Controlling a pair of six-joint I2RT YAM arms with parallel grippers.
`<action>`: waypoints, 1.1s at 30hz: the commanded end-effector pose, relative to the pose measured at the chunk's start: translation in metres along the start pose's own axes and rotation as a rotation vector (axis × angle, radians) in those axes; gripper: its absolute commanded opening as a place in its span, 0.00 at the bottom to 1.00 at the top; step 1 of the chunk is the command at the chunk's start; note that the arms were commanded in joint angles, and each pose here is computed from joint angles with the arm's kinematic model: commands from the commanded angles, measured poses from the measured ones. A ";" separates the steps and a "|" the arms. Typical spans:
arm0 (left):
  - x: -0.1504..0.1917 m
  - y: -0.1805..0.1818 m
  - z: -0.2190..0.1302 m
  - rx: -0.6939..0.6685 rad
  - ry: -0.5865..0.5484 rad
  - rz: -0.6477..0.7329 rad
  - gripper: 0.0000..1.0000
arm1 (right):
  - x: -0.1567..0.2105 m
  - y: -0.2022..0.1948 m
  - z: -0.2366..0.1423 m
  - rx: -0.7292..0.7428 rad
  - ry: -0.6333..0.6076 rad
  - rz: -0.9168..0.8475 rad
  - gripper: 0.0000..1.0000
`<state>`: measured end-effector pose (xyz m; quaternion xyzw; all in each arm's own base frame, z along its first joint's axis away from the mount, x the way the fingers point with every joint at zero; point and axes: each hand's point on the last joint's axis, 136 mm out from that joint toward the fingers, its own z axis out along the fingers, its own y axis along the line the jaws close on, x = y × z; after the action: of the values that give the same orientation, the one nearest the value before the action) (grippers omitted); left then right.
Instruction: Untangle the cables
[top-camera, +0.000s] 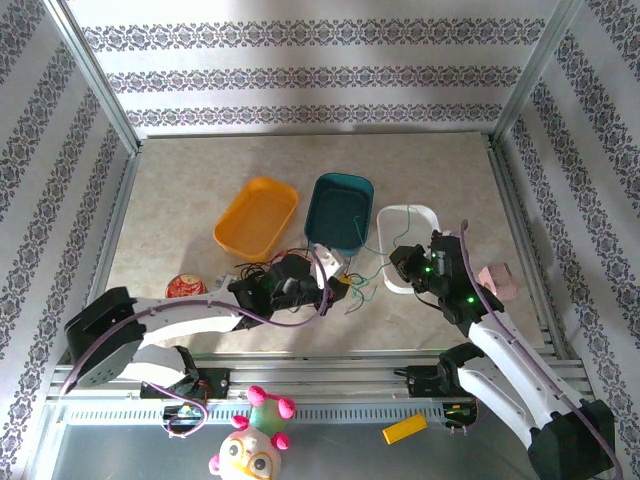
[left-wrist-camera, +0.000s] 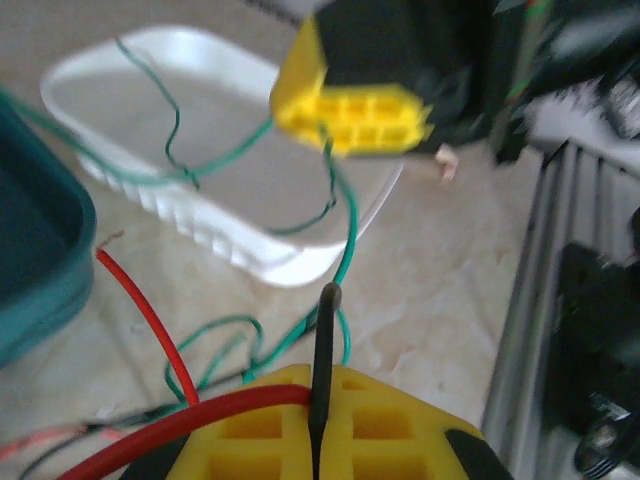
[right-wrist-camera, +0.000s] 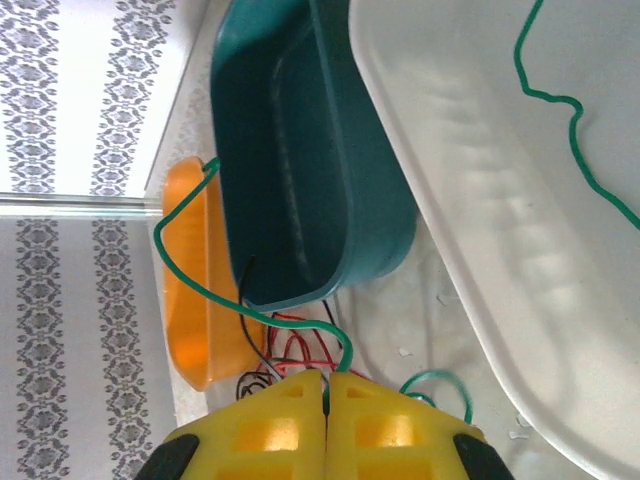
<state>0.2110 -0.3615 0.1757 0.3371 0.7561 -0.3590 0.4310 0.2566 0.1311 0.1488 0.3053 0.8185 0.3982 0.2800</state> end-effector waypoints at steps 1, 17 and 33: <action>-0.020 -0.003 -0.012 0.039 -0.090 -0.053 0.00 | 0.001 -0.009 0.006 0.024 -0.014 -0.003 0.00; -0.006 0.124 -0.085 -0.412 -0.327 -0.365 0.00 | 0.000 -0.029 0.001 0.075 -0.054 -0.014 0.00; 0.069 0.087 -0.049 -0.265 0.072 -0.197 0.50 | -0.001 -0.011 -0.003 0.010 -0.024 -0.072 0.00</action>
<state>0.2492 -0.2340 0.0998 0.1352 0.8591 -0.2516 0.4246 0.2492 0.1174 0.1311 0.3104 0.8244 0.3702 0.2950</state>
